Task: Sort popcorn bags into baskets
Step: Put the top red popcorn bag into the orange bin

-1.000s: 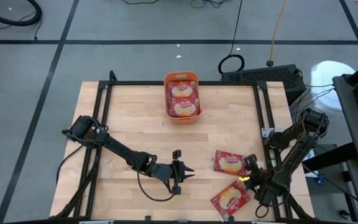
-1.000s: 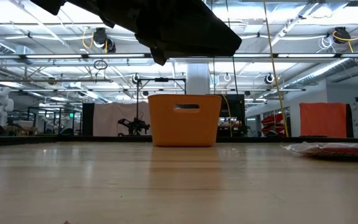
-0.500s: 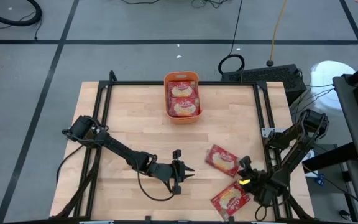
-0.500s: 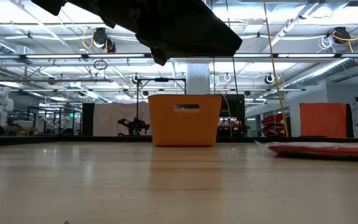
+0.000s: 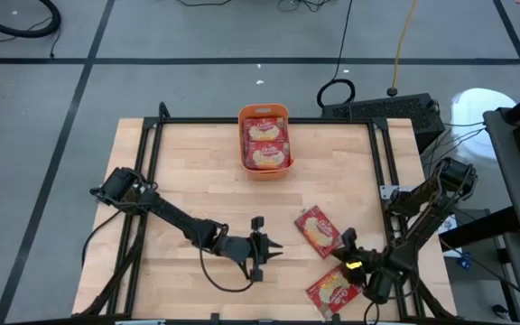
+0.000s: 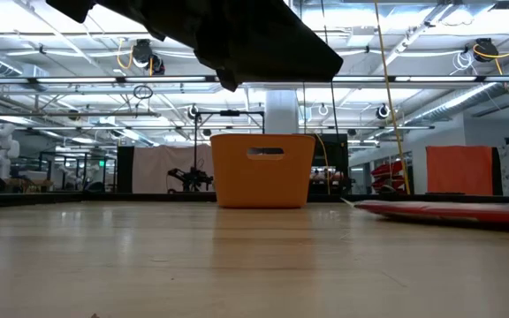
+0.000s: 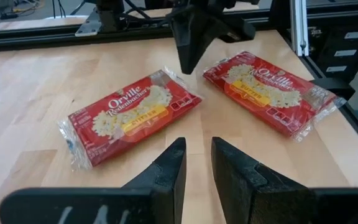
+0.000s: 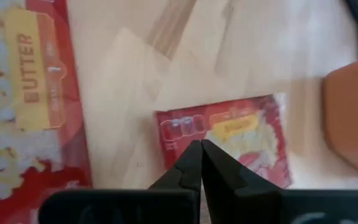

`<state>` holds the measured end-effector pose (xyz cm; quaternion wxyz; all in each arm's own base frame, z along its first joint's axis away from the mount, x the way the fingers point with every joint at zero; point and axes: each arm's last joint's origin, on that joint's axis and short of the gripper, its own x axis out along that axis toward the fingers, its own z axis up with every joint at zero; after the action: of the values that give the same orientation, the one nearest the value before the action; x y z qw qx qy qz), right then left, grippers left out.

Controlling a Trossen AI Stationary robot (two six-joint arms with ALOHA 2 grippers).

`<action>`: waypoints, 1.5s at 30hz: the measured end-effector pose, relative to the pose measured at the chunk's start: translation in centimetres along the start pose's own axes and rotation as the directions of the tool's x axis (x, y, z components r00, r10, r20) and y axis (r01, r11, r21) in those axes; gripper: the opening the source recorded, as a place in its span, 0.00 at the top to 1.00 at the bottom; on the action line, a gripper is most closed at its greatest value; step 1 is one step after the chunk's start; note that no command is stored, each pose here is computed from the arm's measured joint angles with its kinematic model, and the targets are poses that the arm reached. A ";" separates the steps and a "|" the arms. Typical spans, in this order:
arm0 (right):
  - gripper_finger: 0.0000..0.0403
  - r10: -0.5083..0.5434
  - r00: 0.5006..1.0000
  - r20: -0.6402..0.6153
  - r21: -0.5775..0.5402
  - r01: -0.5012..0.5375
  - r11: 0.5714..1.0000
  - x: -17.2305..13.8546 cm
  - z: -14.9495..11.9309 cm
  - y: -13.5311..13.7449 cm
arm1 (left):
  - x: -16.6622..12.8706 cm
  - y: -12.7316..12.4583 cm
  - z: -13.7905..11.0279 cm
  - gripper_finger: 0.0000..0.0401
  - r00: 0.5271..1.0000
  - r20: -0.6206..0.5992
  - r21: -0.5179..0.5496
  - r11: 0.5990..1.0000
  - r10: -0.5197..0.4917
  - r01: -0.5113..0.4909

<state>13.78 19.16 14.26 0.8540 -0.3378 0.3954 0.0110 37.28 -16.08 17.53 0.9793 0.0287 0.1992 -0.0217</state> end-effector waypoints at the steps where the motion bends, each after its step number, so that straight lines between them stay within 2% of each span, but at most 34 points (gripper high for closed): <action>1: 0.99 0.021 1.000 -0.002 0.013 -0.021 1.000 0.1 0.1 0.0 | 0.0 0.0 0.0 0.79 1.000 -0.003 0.002 1.000 0.001 -0.001; 5: 0.94 0.136 0.990 0.032 0.087 -0.138 0.987 0.2 1.0 0.4 | 0.0 0.0 -0.1 0.79 1.000 -0.010 0.006 1.000 0.002 -0.001; 8: 0.85 0.151 0.988 0.043 0.101 -0.154 0.983 0.5 1.2 0.8 | 0.0 0.0 -0.1 0.79 1.000 -0.013 0.006 1.000 0.002 -0.002; 15: 0.57 0.110 0.994 -0.022 0.085 -0.108 0.991 2.0 0.1 1.3 | 0.0 0.0 -0.1 0.79 1.000 -0.009 0.005 1.000 0.000 0.000; 19: 0.52 0.034 0.998 -0.043 0.068 -0.031 0.997 3.1 -0.8 1.5 | 0.0 0.0 -0.1 0.79 1.000 -0.011 0.005 1.000 0.001 -0.001; 21: 0.54 -0.007 0.999 -0.044 0.052 0.009 0.999 3.5 -0.9 1.6 | 0.0 0.0 -0.1 0.79 1.000 -0.010 0.006 1.000 0.001 -0.001; 24: 0.62 -0.025 0.998 -0.054 0.046 0.028 0.999 3.9 -1.0 1.6 | 0.0 0.0 -0.1 0.79 1.000 -0.010 0.006 1.000 0.001 -0.001; 32: 0.97 0.002 0.998 -0.067 0.051 0.001 0.999 4.1 -1.1 1.6 | 0.0 0.0 -0.1 0.79 1.000 -0.010 0.005 1.000 0.003 -0.003; 37: 0.98 -0.018 1.000 -0.011 0.022 0.019 1.000 4.0 -0.3 1.7 | 0.0 0.1 -0.1 0.79 1.000 -0.011 0.005 1.000 0.006 -0.006; 41: 0.99 -0.049 0.997 0.060 -0.044 0.051 0.998 3.3 1.6 1.2 | 0.2 0.4 -0.1 0.79 1.000 -0.011 0.009 1.000 0.014 -0.013; 45: 1.00 -0.087 0.990 0.113 -0.042 0.092 0.995 2.6 3.2 0.1 | 0.1 0.3 0.0 0.79 1.000 -0.002 0.089 0.996 0.010 -0.010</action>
<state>17.71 20.50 13.89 0.8661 -0.3743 0.3312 0.0010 37.39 -15.79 17.52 0.9769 0.0733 0.1993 -0.0255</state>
